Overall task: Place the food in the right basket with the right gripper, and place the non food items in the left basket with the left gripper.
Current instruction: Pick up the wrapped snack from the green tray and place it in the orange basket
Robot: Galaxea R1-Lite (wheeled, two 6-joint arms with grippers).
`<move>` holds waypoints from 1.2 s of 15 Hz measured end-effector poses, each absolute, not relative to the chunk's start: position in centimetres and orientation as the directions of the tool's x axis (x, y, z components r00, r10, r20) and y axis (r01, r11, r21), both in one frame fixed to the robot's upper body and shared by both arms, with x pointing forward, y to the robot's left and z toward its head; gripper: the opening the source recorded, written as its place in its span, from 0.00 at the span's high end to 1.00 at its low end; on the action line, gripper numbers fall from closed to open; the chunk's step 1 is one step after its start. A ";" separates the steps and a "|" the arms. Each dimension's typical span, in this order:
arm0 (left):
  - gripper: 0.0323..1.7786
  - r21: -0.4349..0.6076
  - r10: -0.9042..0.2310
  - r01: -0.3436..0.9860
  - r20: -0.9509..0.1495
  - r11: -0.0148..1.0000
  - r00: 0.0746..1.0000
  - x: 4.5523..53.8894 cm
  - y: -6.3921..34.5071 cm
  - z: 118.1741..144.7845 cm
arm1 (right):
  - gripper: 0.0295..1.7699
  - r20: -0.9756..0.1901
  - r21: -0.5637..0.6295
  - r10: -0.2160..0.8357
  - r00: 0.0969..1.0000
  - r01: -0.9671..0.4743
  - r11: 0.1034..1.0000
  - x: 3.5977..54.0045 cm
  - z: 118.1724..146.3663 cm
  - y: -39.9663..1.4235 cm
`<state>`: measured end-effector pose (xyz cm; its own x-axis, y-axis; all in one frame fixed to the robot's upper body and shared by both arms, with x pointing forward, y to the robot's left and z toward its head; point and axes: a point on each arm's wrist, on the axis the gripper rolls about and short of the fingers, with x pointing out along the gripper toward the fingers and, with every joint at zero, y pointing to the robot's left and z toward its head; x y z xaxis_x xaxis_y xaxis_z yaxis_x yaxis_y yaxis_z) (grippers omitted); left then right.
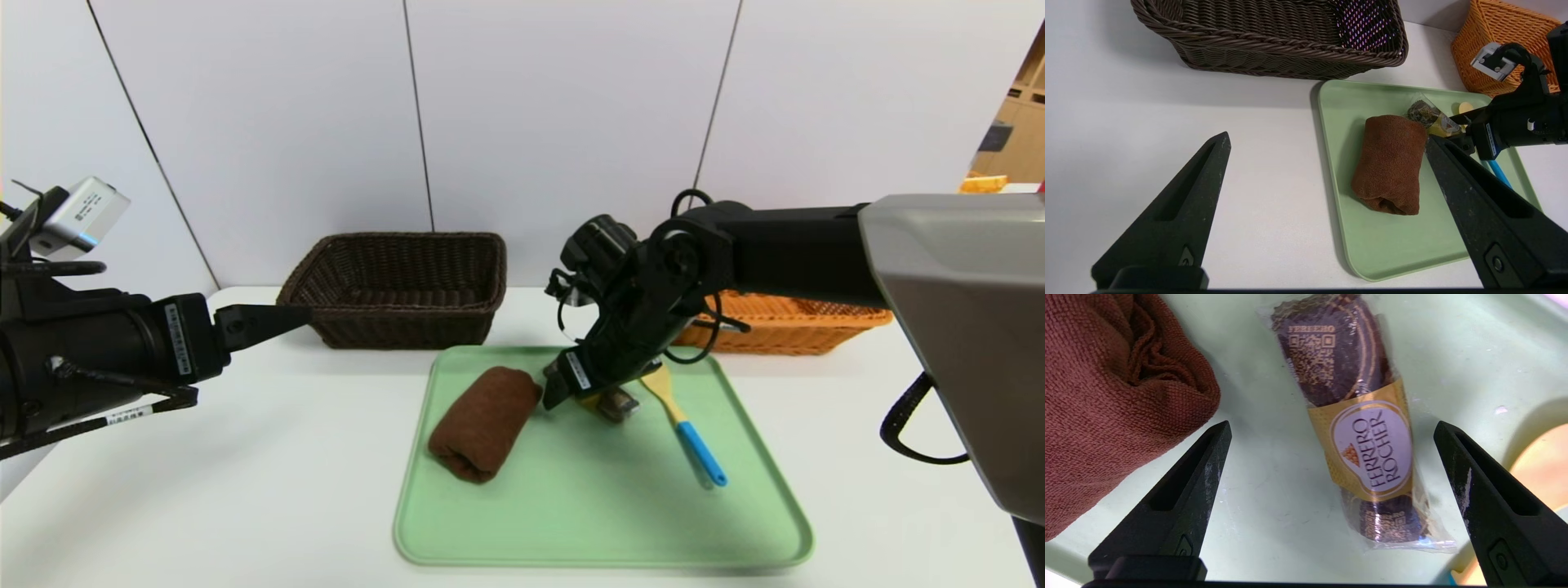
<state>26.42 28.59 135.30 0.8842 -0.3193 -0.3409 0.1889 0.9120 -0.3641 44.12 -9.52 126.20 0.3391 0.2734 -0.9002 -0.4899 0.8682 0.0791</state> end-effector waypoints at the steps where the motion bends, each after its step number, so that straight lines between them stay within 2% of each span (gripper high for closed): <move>1: 0.05 -0.364 -0.320 0.190 -0.340 0.912 0.884 26.4 28.6 135.3 | 0.03 -0.901 0.078 0.271 0.338 -0.489 0.869 44.2 126.1 -9.5; 2: 0.05 -0.364 -0.319 0.189 -0.340 0.912 0.884 26.4 28.6 135.3 | 0.03 -0.902 0.076 0.269 0.338 -0.489 0.869 44.2 126.0 -9.5; 6: 0.05 -0.365 -0.320 0.190 -0.337 0.911 0.886 26.4 28.6 135.4 | 0.40 -0.908 0.038 0.236 0.345 -0.495 0.868 44.3 125.6 -9.6; 9: 0.05 -0.366 -0.322 0.196 -0.324 0.910 0.890 26.4 28.6 135.6 | 0.57 -0.910 0.034 0.233 0.342 -0.501 0.865 44.4 125.4 -9.5; 11: 0.05 -0.366 -0.323 0.199 -0.318 0.909 0.892 26.4 28.6 135.6 | 0.81 -0.912 0.034 0.232 0.338 -0.501 0.865 44.3 125.3 -9.5; 15: 0.05 -0.371 -0.323 0.196 -0.320 0.908 0.891 26.4 28.6 135.5 | 0.81 -0.935 0.032 0.209 0.287 -0.518 0.855 43.2 125.4 -9.2; 18: 0.05 -0.372 -0.323 0.196 -0.320 0.907 0.891 26.3 28.6 135.5 | 0.81 -0.938 0.035 0.208 0.276 -0.522 0.852 42.0 126.6 -9.5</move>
<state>26.28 28.62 135.50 0.8906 -0.3234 -0.3199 0.1956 0.9072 -0.3724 42.04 -9.46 126.64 0.2761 0.2077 -0.9384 -0.5219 0.8523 0.0351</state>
